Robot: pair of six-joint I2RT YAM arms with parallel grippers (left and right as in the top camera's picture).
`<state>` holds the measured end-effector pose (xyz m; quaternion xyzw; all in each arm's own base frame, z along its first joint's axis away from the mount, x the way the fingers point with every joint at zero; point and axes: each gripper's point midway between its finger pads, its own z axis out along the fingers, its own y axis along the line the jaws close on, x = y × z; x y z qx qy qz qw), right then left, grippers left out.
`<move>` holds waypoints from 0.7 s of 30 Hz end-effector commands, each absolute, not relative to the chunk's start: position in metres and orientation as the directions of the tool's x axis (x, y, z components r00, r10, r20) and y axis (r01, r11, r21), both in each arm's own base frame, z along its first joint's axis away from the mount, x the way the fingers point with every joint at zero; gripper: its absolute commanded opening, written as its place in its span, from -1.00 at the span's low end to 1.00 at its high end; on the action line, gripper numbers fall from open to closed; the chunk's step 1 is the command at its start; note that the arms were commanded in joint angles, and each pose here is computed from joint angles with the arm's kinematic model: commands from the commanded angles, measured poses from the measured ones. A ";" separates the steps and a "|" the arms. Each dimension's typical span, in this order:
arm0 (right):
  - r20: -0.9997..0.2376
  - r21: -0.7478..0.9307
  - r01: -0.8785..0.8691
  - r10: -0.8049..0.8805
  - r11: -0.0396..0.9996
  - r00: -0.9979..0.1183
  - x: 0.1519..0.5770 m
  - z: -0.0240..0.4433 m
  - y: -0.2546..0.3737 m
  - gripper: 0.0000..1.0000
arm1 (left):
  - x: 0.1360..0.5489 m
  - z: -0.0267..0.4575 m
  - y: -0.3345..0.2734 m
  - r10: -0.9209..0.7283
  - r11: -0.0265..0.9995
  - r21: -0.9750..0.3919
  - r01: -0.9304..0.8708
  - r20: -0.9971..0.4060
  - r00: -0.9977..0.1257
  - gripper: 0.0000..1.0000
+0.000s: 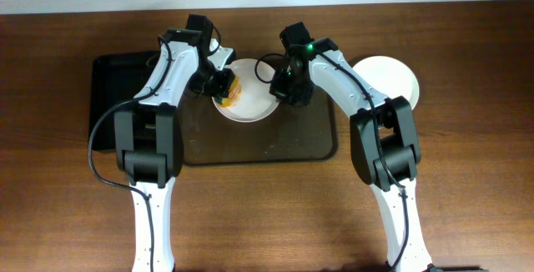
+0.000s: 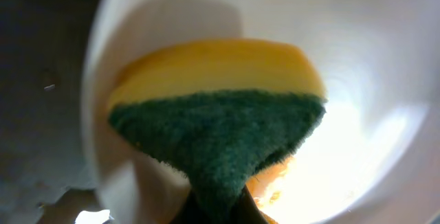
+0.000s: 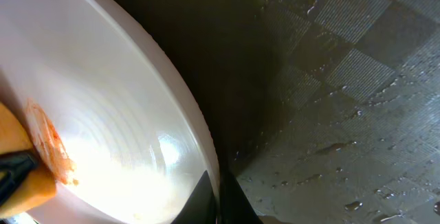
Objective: Clean dirty plates on tray and stack at the side
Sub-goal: 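Scrub the last plate with the sponge in the left gripper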
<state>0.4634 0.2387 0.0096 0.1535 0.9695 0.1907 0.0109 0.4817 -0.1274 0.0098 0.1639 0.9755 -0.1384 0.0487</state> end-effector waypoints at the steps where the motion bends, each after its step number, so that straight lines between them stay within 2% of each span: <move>1: 0.061 0.362 0.292 0.290 0.885 -0.955 0.458 -0.002 0.238 -0.92 | 0.460 -0.006 -0.171 0.499 0.783 -0.342 0.520 -0.154 -0.853 -1.00; 4: 0.062 0.362 0.291 0.289 0.886 -0.955 0.458 -0.002 0.238 -0.92 | 0.448 -0.007 -0.200 0.605 0.709 -0.325 0.626 -0.177 -0.776 -0.99; 6: 0.061 0.362 0.290 0.287 0.886 -0.956 0.458 -0.002 0.238 -0.92 | 0.453 -0.009 -0.202 0.613 0.723 -0.270 0.636 -0.177 -0.770 -0.99; 9: 0.058 0.361 0.275 0.273 0.891 -0.960 0.457 -0.003 0.238 -0.92 | 0.488 -0.015 -0.166 0.424 0.897 -0.064 0.438 -0.162 -0.891 -0.99; 10: 0.058 0.361 0.275 0.273 0.891 -0.960 0.457 -0.003 0.238 -0.92 | 0.496 -0.015 -0.155 0.371 0.923 -0.033 0.382 -0.176 -0.912 -0.99; 14: 0.065 0.355 0.278 0.273 0.893 -0.960 0.455 -0.003 0.237 -0.92 | 0.518 -0.014 -0.107 0.163 0.984 0.107 0.142 -0.216 -0.963 -0.99; 16: 0.074 0.348 0.278 0.270 0.895 -0.960 0.452 -0.004 0.236 -0.92 | 0.518 -0.016 -0.096 0.152 0.979 0.164 0.118 -0.209 -0.966 -0.99; 18: 0.077 0.346 0.280 0.270 0.896 -0.960 0.451 -0.004 0.236 -0.92 | 0.504 -0.022 -0.101 0.206 0.973 0.136 0.187 -0.145 -0.968 -0.99; 20: 0.076 0.347 0.277 0.267 0.896 -0.961 0.452 -0.004 0.236 -0.92 | 0.461 -0.025 -0.148 0.442 0.885 -0.139 0.444 -0.044 -0.896 -0.99; 21: 0.076 0.346 0.277 0.267 0.896 -0.961 0.451 -0.004 0.236 -0.92 | 0.446 -0.022 -0.160 0.484 0.850 -0.226 0.477 -0.025 -0.875 -1.00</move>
